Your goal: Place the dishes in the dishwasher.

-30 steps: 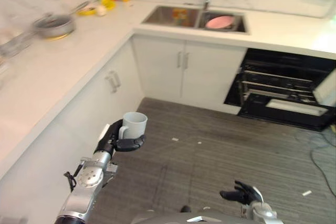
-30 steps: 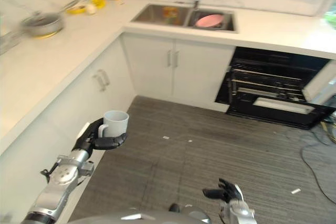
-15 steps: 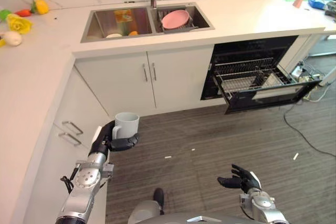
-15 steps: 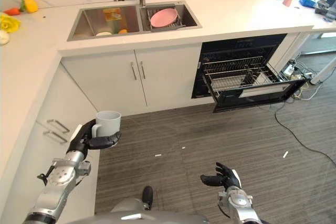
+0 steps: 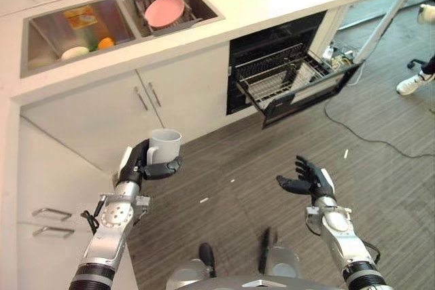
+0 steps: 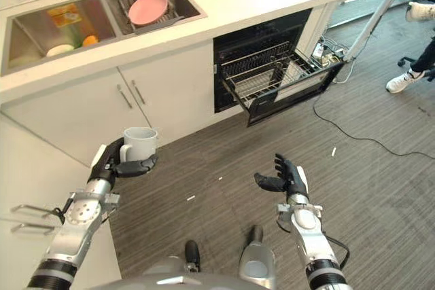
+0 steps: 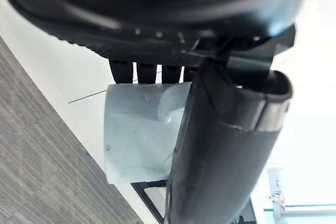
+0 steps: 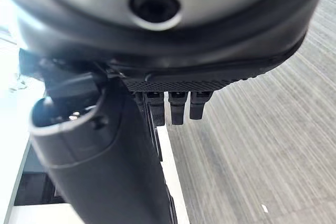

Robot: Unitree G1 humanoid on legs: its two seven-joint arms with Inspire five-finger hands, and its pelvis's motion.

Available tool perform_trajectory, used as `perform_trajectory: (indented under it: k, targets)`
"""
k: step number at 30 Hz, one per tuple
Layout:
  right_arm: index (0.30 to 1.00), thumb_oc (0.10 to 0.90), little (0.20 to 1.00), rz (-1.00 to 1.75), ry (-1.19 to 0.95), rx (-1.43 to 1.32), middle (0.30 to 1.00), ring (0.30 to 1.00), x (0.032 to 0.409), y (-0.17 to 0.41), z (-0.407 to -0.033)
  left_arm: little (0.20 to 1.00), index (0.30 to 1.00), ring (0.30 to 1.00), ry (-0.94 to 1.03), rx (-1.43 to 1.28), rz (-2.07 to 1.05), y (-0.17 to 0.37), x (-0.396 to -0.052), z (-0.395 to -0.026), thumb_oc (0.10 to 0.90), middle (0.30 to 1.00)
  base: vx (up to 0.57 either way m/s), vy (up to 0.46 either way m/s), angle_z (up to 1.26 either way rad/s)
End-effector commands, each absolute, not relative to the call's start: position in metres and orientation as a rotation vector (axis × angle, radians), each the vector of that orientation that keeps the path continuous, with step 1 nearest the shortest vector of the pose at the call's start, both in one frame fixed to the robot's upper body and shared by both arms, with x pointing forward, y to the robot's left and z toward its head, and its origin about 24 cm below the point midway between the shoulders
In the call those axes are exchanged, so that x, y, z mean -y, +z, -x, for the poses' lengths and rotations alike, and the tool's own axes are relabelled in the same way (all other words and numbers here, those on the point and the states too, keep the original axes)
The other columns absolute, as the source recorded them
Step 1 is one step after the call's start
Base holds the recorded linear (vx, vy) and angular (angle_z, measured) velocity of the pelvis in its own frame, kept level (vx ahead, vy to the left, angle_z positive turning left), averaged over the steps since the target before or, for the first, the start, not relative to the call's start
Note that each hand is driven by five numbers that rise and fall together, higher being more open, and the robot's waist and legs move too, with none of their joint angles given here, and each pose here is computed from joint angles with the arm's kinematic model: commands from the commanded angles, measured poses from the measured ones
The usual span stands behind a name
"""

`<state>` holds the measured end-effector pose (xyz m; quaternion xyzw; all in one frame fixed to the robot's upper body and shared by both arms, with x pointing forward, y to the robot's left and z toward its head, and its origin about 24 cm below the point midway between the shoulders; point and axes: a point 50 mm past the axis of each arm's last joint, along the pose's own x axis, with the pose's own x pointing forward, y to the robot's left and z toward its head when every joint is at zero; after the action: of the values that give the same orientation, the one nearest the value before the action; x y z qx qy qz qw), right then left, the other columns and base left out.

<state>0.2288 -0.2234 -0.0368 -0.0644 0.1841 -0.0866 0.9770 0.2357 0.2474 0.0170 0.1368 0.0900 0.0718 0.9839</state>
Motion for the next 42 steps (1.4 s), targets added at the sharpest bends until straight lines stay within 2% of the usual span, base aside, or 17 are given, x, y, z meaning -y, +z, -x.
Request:
perform_trajectory:
  k: [1, 11, 14, 23, 31, 39, 42]
  targets:
    - [0.900, 0.800, 0.900, 0.171, -0.196, -0.114, 0.900, 0.900, 0.239, 0.012, -0.251, 0.300, 0.300, 0.300, 0.136, 0.119, -0.300, 0.070, -0.239, -0.249, 0.400, 0.300, 0.24, -0.051, -0.22]
    - [0.900, 0.800, 0.900, 0.151, -0.120, -0.010, 0.900, 0.900, 0.233, 0.034, -0.243, 0.300, 0.300, 0.300, 0.194, 0.086, -0.185, 0.058, -0.240, -0.236, 0.400, 0.300, 0.36, -0.197, -0.13]
    - [0.900, 0.800, 0.900, 0.164, -0.151, 0.065, 0.900, 0.900, 0.237, 0.051, -0.247, 0.300, 0.300, 0.300, 0.171, 0.101, -0.104, 0.057, -0.227, -0.240, 0.400, 0.300, 0.16, -0.223, -0.17]
    - [0.900, 0.800, 0.900, 0.112, -0.137, 0.132, 0.900, 0.900, 0.232, 0.064, -0.256, 0.300, 0.300, 0.300, 0.127, -0.006, -0.082, 0.033, -0.223, -0.222, 0.400, 0.300, 0.22, 0.148, -0.21]
    - [0.900, 0.800, 0.900, 0.093, -0.120, 0.077, 0.900, 0.900, 0.231, 0.052, -0.249, 0.300, 0.300, 0.300, 0.009, 0.070, -0.203, 0.052, -0.212, -0.239, 0.400, 0.300, 0.13, 0.249, -0.10]
    - [0.900, 0.800, 0.900, 0.013, -0.043, 0.066, 0.900, 0.900, 0.210, 0.049, -0.253, 0.300, 0.300, 0.300, -0.042, 0.148, -0.376, 0.075, -0.214, -0.256, 0.400, 0.300, 0.06, 0.275, -0.15]
    - [0.900, 0.800, 0.900, -0.081, 0.002, 0.090, 0.900, 0.900, 0.198, 0.053, -0.256, 0.300, 0.300, 0.300, -0.059, 0.166, -0.372, 0.080, -0.205, -0.271, 0.400, 0.300, 0.08, 0.113, -0.34]
